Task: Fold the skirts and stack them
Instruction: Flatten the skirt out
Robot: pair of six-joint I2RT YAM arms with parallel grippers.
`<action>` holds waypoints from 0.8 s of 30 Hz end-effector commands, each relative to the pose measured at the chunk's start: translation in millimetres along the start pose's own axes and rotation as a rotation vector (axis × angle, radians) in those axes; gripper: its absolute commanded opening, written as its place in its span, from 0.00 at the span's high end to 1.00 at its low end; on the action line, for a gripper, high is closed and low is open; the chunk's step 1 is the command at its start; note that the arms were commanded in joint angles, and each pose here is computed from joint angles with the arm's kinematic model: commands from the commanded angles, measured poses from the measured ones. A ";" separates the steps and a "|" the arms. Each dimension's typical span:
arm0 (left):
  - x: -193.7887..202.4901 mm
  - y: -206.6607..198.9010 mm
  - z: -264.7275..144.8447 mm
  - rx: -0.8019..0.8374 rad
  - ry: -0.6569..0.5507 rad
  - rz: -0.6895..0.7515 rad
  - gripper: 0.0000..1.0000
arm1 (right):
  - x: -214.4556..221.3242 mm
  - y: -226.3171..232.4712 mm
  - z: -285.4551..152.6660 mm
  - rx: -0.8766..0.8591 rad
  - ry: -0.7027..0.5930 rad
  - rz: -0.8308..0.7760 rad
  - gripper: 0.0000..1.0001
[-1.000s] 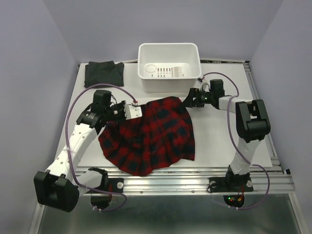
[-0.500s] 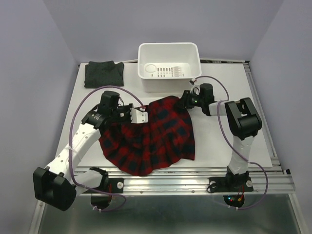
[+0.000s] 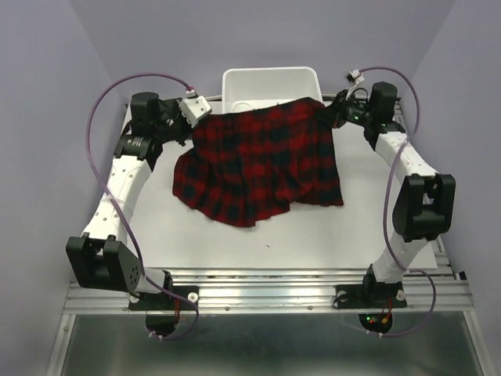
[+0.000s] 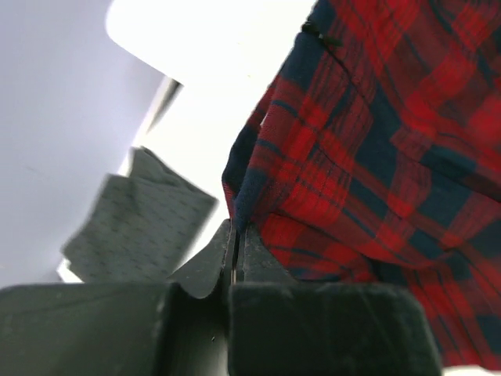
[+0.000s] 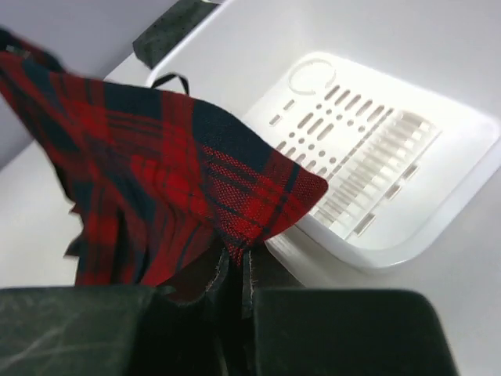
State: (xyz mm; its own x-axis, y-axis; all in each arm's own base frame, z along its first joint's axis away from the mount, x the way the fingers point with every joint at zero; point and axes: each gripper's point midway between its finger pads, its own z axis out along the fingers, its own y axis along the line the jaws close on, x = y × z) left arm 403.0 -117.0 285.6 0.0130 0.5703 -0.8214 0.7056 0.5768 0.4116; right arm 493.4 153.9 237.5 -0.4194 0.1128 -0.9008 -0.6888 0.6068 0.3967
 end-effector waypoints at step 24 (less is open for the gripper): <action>89.1 -223.9 -54.9 0.445 0.065 0.379 0.28 | 181.3 115.5 -158.8 -0.188 0.483 -0.759 0.00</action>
State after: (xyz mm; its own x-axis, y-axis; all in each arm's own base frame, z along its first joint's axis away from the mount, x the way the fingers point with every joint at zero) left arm 195.9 -154.7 118.0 0.3320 0.7509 -0.5709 0.8913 -0.0515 0.4506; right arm 228.7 117.0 115.0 0.0255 -0.6560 -0.7544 -0.9656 0.1792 -0.1885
